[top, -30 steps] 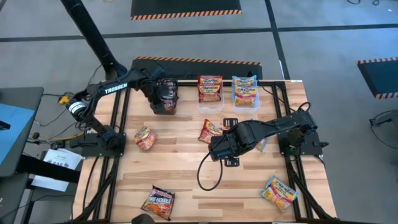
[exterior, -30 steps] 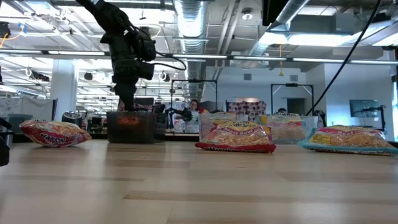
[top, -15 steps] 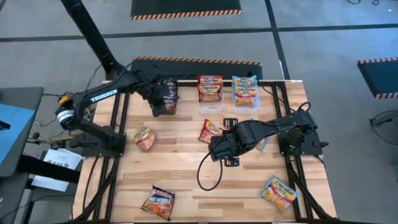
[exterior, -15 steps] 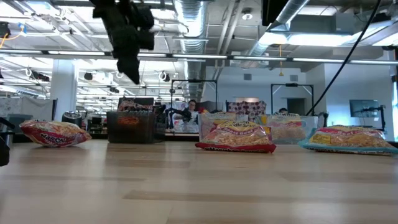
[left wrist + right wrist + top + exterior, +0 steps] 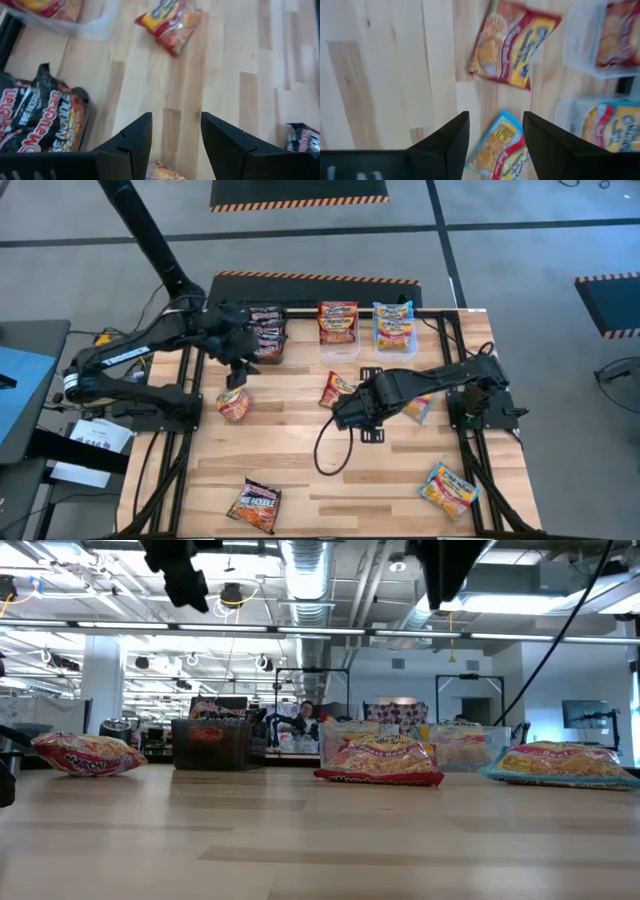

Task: Sort Maruchan noodles
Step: Put the red noodle pack into the left transparent bin

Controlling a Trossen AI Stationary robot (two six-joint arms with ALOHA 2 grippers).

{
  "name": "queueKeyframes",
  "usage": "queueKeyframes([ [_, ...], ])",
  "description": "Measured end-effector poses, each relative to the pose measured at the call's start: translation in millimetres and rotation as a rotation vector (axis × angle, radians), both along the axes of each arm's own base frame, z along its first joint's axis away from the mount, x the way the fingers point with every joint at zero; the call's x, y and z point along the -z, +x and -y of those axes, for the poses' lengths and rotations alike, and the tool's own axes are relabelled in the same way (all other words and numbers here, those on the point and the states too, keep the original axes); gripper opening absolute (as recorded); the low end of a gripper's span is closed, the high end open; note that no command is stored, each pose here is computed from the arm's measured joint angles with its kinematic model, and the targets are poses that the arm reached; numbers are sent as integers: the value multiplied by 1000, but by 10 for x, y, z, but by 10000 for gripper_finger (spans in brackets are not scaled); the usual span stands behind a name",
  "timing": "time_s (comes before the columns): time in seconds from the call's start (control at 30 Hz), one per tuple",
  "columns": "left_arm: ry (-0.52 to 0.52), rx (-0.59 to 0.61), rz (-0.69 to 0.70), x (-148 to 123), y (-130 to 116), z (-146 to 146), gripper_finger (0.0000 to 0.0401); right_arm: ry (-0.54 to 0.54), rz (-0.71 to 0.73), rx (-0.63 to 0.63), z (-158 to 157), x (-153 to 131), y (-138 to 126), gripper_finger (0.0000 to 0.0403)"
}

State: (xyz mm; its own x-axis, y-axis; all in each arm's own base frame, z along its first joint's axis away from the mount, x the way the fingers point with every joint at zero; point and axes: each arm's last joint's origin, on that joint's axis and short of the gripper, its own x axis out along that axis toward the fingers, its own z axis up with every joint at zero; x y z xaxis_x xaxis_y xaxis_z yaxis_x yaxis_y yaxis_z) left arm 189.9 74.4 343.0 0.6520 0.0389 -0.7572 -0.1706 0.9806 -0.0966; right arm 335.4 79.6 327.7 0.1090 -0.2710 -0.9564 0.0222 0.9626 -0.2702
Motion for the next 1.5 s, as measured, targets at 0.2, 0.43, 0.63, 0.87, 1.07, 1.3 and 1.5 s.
queueKeyframes([
  [0.2, -7, 12, 57, -115, -130, 148, 155, 63, -91, -27, 121, 314, 39, 204],
  [0.43, -29, 5, 37, -119, -198, 192, 155, 131, -113, -65, 266, 638, 97, 203],
  [0.63, -33, 2, 15, -101, -200, 192, 155, 150, -34, -73, 413, 764, 200, 203],
  [0.87, -39, -3, -16, -61, -215, 195, 155, 151, 96, -61, 602, 791, 340, 203],
  [1.07, -37, -16, -25, -57, -221, 194, 155, 153, 151, -4, 765, 780, 390, 204],
  [1.3, -40, -18, -27, -56, -222, 195, 155, 153, 160, 60, 924, 1018, 368, 203],
  [1.5, -34, -12, -27, -56, -222, 195, 155, 156, 145, 102, 992, 1225, 306, 203],
])
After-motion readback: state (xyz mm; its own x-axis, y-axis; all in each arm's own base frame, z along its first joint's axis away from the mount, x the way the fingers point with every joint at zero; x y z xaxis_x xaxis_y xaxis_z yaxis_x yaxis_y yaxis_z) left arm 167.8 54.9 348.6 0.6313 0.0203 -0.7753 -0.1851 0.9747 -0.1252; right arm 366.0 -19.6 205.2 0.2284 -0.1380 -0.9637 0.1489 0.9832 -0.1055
